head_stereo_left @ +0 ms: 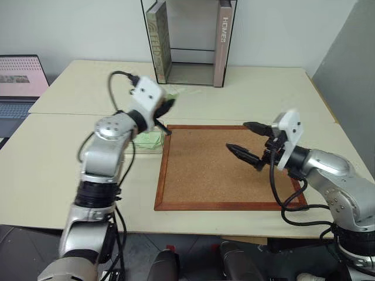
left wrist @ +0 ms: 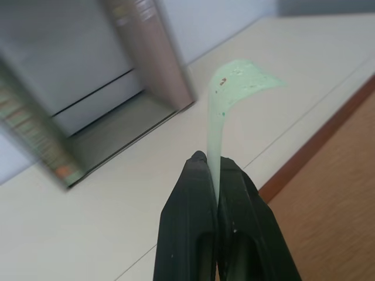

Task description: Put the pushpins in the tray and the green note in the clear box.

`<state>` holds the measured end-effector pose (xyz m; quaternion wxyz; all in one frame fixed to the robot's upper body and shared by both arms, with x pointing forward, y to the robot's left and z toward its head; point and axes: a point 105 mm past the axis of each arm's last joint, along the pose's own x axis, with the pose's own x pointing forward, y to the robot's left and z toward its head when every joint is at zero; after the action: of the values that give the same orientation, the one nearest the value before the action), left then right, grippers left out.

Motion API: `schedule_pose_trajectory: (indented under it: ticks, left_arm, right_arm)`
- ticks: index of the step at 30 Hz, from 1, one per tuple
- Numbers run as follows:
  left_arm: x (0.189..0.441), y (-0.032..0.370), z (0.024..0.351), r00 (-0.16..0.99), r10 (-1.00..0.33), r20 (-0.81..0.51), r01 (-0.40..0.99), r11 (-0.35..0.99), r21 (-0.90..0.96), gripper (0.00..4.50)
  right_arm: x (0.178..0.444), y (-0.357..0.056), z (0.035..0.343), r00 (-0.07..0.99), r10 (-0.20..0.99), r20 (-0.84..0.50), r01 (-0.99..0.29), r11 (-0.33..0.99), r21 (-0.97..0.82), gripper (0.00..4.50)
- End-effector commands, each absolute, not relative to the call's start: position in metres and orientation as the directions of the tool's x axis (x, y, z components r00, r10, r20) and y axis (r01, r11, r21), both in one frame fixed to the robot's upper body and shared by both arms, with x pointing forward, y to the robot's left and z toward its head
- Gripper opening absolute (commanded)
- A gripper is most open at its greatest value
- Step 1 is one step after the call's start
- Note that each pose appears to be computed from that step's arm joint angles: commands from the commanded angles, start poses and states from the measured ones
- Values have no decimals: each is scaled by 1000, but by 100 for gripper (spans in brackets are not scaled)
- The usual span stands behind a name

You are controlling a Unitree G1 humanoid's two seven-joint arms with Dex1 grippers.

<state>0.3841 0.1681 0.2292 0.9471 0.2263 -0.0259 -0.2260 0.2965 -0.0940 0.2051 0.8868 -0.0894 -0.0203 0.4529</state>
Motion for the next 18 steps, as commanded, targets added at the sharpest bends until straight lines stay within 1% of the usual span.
schedule_pose_trajectory:
  ticks: [1,6,10,16,18]
  left_arm:
    - [377,203,226,938,-333,-96,340,824,453,0]
    - [379,226,204,949,-258,-179,313,827,467,0]
    - [382,230,197,945,-250,-209,323,813,485,0]
    - [383,232,189,934,-251,-254,349,793,500,0]
    - [383,232,188,930,-259,-259,358,796,488,32]
  right_arm:
    - [306,-78,208,537,843,-41,-833,522,-185,448]
    - [321,-57,205,526,849,-51,-840,510,-187,448]
    - [325,-48,204,521,852,-57,-844,504,-185,448]
    - [324,-45,202,514,855,-66,-848,495,-187,448]
    - [322,-43,204,508,859,-62,-852,491,-184,450]
